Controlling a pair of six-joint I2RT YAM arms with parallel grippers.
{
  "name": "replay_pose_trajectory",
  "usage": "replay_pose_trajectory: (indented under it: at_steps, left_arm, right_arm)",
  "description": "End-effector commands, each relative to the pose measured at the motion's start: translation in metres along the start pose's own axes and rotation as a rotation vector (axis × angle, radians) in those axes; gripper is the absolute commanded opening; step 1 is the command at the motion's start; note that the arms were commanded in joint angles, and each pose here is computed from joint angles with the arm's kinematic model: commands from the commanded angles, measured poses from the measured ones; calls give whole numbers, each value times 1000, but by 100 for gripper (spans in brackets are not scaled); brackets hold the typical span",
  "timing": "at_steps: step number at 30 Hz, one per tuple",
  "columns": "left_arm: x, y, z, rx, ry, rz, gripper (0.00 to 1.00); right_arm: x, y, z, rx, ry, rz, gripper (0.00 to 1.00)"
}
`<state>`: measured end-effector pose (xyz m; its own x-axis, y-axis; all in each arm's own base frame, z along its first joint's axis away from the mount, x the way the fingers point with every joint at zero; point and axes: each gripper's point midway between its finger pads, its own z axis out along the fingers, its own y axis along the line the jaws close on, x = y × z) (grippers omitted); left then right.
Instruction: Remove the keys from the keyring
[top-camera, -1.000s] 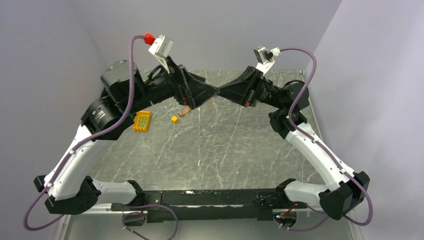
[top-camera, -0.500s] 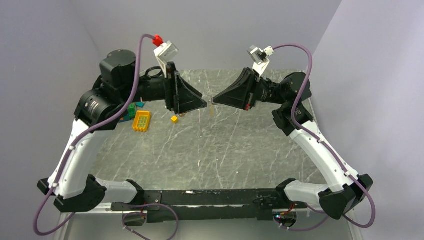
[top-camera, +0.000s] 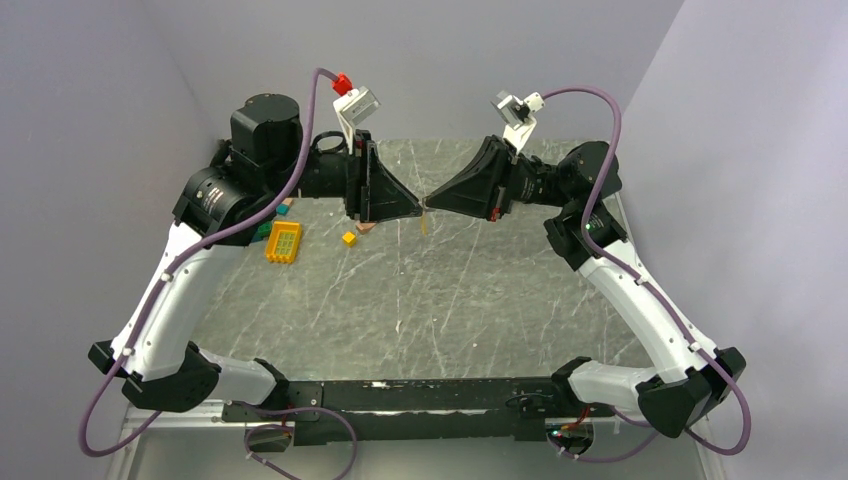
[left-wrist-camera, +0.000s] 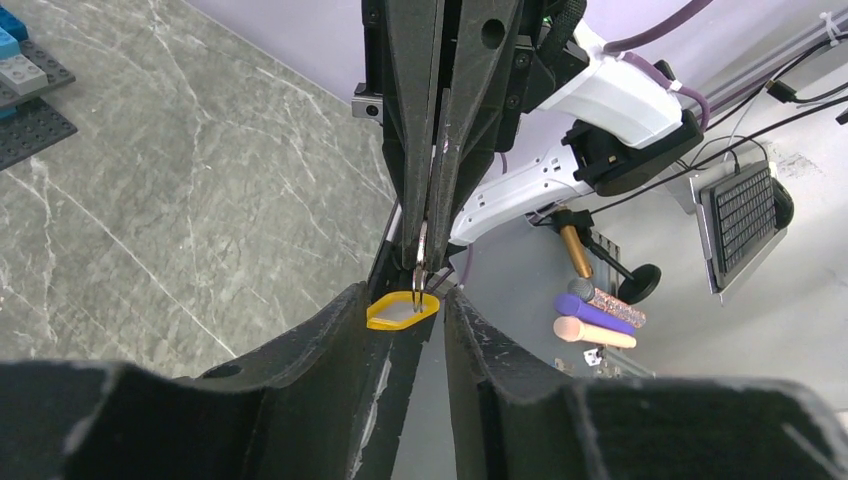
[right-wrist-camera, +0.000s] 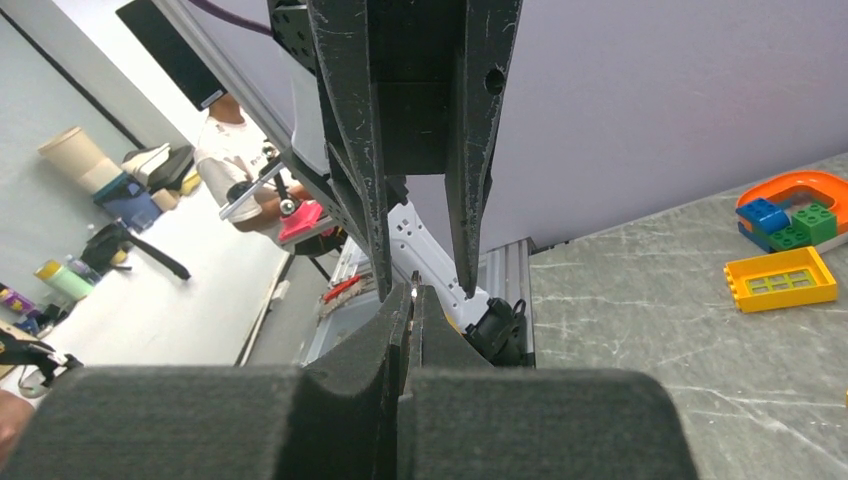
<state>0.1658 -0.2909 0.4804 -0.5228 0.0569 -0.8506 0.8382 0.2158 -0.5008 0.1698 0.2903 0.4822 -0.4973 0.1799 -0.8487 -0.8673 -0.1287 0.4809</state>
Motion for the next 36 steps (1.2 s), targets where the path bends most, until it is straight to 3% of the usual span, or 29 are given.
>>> replay_pose_trajectory:
  at_steps: [1,8,16,22,30,36]
  left_arm:
    - [-11,-11,-7,27,-46,63,38]
    - [-10,-7,-4,19,-45,57,25]
    - [-14,-5,-1,21,-56,56,17]
    - [-15,-4,1,25,-58,55,0]
    - [-20,0,4,15,-82,57,0]
    - [-31,1,6,9,-168,23,0]
  right_arm:
    - [-9,10,-1,-19,-15,-56,0]
    - [-8,9,0,-20,-16,-51,0]
    - [-6,6,0,-24,-19,-46,0]
    - [-5,3,0,-20,-17,-47,0]
    - [-12,0,2,-4,-45,-62,0]
    - [-25,-1,5,0,-102,-70,0]
